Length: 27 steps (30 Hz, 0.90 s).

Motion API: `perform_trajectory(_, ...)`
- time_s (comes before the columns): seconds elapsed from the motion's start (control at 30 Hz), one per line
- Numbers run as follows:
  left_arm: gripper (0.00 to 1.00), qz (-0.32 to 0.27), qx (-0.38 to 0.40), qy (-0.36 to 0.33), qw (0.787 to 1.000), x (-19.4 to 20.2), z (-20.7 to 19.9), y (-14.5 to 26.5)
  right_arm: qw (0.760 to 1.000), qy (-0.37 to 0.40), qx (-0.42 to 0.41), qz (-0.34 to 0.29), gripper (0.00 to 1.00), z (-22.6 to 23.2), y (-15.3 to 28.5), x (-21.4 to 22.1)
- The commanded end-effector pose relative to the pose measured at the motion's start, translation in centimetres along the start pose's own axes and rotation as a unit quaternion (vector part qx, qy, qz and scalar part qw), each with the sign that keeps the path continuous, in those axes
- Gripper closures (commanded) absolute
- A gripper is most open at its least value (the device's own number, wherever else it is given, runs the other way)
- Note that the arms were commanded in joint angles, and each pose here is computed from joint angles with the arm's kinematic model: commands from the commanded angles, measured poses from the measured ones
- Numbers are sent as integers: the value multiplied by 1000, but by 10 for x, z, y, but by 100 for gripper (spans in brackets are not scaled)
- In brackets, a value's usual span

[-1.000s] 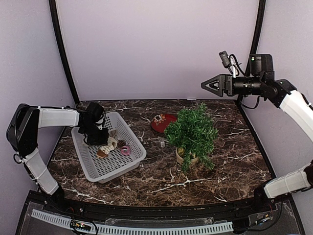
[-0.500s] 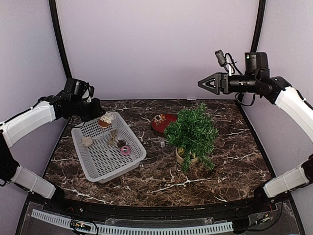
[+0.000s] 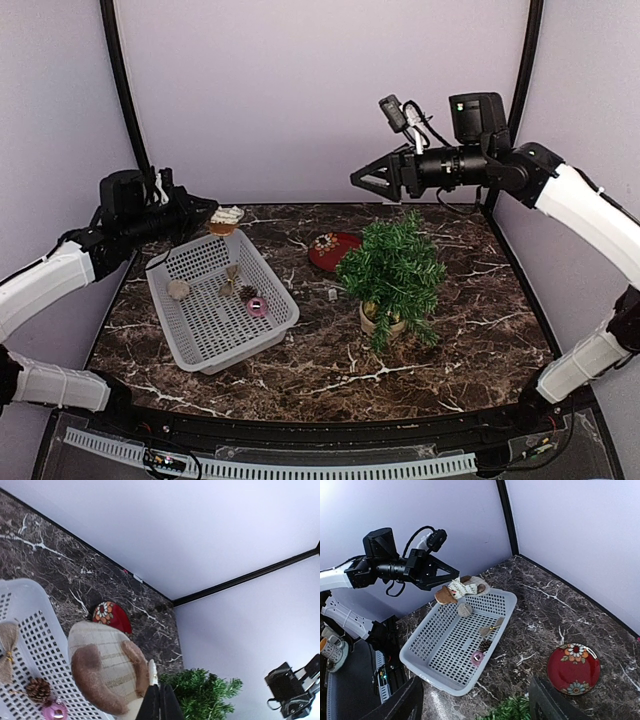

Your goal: Decorate the small christmas tree

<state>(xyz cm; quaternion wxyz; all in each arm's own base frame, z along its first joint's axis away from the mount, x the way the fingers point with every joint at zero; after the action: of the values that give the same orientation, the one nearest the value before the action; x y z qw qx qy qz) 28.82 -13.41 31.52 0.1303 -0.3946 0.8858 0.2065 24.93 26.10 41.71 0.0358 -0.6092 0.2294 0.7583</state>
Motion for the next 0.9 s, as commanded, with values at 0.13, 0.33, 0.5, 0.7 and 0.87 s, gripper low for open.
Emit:
perform_trajectory(0.13,100,-49,97,156,982,-1,-34,3,995,79,26,-51,38,44,-38,-29)
perform_trajectory(0.33,100,-89,225,141,960,15,-73,5,997,34,-3,-73,44,61,-67,-27)
perform_trajectory(0.5,100,-102,314,170,928,26,-78,1,996,-9,-10,-83,31,73,-90,-12)
perform_trajectory(0.7,100,-108,400,196,889,29,-96,-1,993,-36,-35,-110,32,76,-102,-3)
perform_trajectory(0.87,100,-100,420,203,879,31,-102,-5,991,-54,-42,-116,34,74,-110,1)
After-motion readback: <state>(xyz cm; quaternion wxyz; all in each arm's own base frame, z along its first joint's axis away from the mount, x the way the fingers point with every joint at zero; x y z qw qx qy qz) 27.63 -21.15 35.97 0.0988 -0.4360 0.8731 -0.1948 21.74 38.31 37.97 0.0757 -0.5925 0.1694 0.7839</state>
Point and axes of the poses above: each gripper's point midway between its finger pads, its own y axis back along the fingers, its own z axis along the line the jaws close on, x = y × z, the point moved 8 cm from there along y, back along the fingers, and after that the axes turned 6 degrees about y, right-handed, at the moved point
